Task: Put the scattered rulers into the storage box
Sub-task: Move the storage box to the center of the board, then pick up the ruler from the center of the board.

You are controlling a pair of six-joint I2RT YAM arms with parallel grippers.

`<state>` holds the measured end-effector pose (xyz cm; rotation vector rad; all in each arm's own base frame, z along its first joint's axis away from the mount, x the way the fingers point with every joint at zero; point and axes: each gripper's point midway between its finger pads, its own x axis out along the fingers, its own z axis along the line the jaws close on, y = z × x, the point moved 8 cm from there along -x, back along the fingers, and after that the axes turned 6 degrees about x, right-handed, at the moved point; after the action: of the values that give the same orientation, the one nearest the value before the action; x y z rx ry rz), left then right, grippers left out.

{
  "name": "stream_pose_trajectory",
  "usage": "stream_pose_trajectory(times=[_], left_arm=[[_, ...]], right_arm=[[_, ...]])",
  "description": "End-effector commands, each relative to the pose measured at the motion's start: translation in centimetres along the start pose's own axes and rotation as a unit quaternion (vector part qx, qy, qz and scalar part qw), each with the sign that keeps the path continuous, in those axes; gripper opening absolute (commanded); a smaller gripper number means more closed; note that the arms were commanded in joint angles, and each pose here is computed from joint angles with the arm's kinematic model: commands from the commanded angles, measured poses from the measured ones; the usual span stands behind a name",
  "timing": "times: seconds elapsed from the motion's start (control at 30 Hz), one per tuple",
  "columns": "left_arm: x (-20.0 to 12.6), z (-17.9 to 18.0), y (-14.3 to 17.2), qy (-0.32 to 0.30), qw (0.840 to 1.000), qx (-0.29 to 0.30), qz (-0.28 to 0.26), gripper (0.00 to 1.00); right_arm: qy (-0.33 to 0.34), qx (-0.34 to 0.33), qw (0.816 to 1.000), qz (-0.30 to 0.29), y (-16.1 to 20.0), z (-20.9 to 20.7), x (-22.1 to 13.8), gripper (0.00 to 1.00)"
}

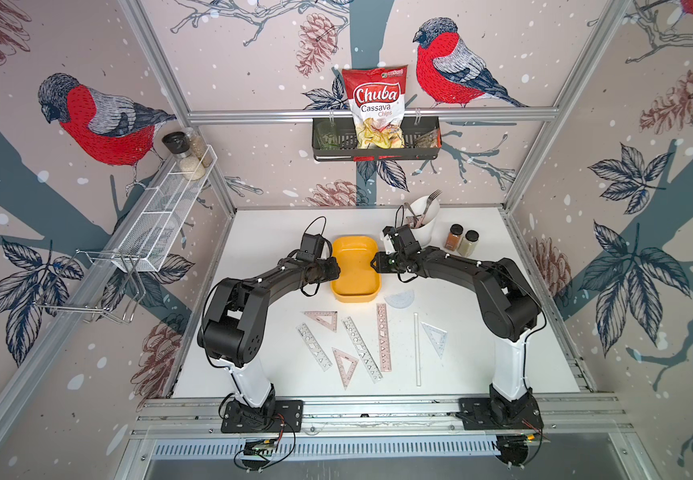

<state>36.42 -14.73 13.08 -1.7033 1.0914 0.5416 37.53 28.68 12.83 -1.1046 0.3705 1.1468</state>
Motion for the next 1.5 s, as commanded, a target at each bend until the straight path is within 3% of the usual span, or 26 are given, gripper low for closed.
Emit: stream_pose_trajectory(times=[0.0, 0.3, 0.6, 0.83, 0.97, 1.13, 1.47], left_arm=[[-0.6, -0.2, -0.7, -0.007, 1.000, 0.001, -0.027, 0.40], [-4.8, -1.0, -1.7, -0.023, 0.997, 0.000, -0.079, 0.50], [-8.3, -4.2, 2.9, 0.016, 0.996, 0.020, -0.084, 0.54], [-9.2, -6.9, 8.0, 0.078, 0.994, 0.053, -0.054, 0.54], [-9.0, -8.3, 10.0, 0.090, 0.992, 0.085, -0.025, 0.54], [-8.8, -8.2, 10.3, 0.083, 0.992, 0.089, -0.026, 0.54], [-8.3, -7.8, 10.0, 0.054, 0.993, 0.100, -0.030, 0.54]], right_arm=[[-0.002, -0.002, 1.000, -0.024, -0.7, 0.4, -0.7, 0.46], [0.021, 0.000, 0.999, -0.050, -1.5, 0.4, -4.0, 0.53], [0.093, 0.030, 0.994, -0.040, 5.7, -1.3, -8.7, 0.56], [0.087, 0.037, 0.995, -0.013, 13.5, -0.8, -10.6, 0.52], [0.164, 0.071, 0.984, -0.012, 16.3, -2.4, -11.6, 0.46], [0.235, 0.110, 0.966, 0.015, 18.8, -3.2, -12.5, 0.40], [0.279, 0.115, 0.952, 0.046, 21.1, -3.5, -12.0, 0.35]])
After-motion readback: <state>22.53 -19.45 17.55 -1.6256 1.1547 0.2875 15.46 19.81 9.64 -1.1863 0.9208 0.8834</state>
